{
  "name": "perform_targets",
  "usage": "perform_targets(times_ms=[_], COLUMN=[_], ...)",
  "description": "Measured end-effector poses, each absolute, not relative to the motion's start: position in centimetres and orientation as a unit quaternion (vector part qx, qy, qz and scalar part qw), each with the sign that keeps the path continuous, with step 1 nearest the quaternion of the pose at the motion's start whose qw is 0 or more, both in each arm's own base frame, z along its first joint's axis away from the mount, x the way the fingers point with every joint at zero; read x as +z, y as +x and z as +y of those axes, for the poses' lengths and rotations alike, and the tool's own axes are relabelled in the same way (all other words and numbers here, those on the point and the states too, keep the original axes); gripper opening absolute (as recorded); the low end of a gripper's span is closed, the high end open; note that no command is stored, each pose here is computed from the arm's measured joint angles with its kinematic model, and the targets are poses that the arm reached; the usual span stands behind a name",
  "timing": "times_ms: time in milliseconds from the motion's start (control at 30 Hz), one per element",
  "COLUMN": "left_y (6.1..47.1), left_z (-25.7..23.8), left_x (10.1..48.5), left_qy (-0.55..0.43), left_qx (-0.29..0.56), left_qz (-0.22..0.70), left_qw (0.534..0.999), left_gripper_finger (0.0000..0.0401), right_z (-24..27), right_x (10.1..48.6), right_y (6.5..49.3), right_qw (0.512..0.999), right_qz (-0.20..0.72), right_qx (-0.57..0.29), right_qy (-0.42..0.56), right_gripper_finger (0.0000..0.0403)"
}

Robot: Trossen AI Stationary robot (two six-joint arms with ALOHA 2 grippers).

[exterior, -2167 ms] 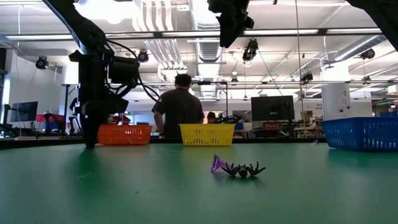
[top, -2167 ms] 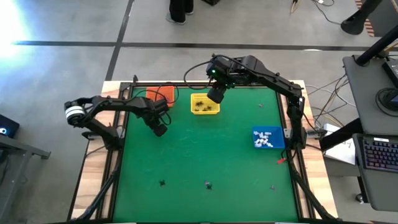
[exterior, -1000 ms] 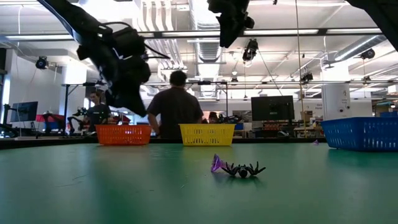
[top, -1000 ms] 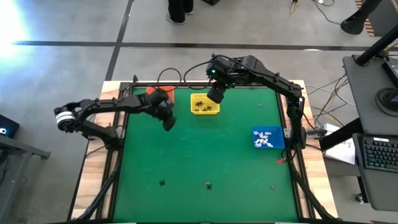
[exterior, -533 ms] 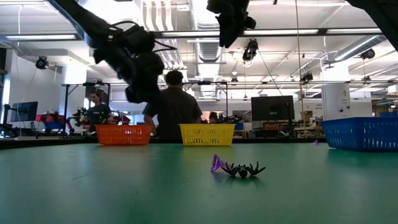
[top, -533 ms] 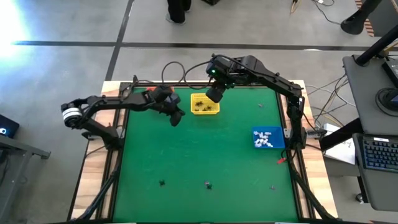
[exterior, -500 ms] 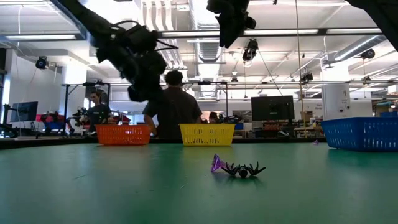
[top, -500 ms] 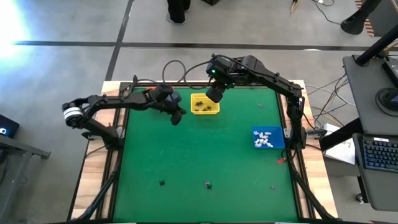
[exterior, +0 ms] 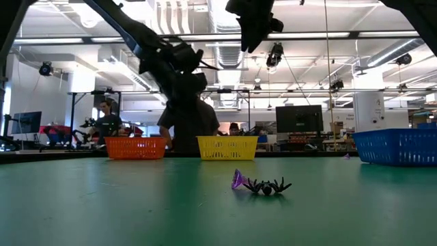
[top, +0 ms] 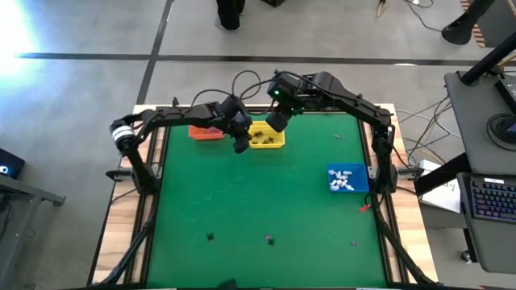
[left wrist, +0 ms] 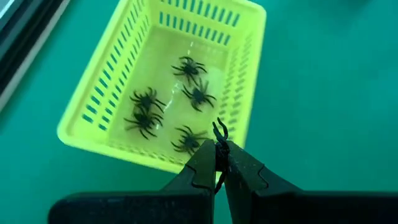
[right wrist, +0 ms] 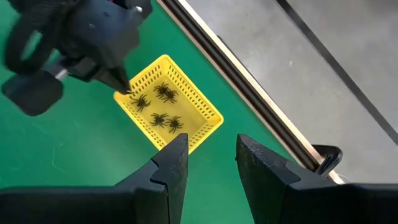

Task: Sort Halloween decoration
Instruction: Put the black spider toy into the yellow basket

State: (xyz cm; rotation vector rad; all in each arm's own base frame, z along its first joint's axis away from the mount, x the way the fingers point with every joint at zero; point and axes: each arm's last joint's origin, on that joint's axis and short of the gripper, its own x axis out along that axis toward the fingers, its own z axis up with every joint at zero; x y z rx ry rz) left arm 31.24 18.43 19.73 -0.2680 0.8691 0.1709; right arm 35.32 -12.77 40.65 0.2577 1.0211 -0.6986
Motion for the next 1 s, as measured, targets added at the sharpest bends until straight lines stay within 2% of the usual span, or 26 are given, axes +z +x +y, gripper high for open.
perform_targets(times_ms=[367, 867, 1000], left_y=[32.0, 31.9, 31.7], left_z=[21.3, 21.7, 21.8], left_x=[20.1, 20.6, 21.5], left_qy=[-0.110, -0.091, -0.099], left_qx=[0.058, 0.026, 0.022], left_qz=[0.444, 0.430, 0.448], left_qw=[0.887, 0.898, 0.888], left_gripper_finger=[0.0003, 0.0060, 0.0073], right_z=[-12.8, -12.8, -12.4], right_x=[40.6, 40.6, 40.4], right_y=[35.3, 35.3, 35.1], right_qw=[0.804, 0.803, 0.799], right_qz=[0.471, 0.468, 0.492], right_qx=[-0.336, -0.340, -0.301], right_qy=[0.137, 0.145, 0.171], right_gripper_finger=[0.0128, 0.0128, 0.0128])
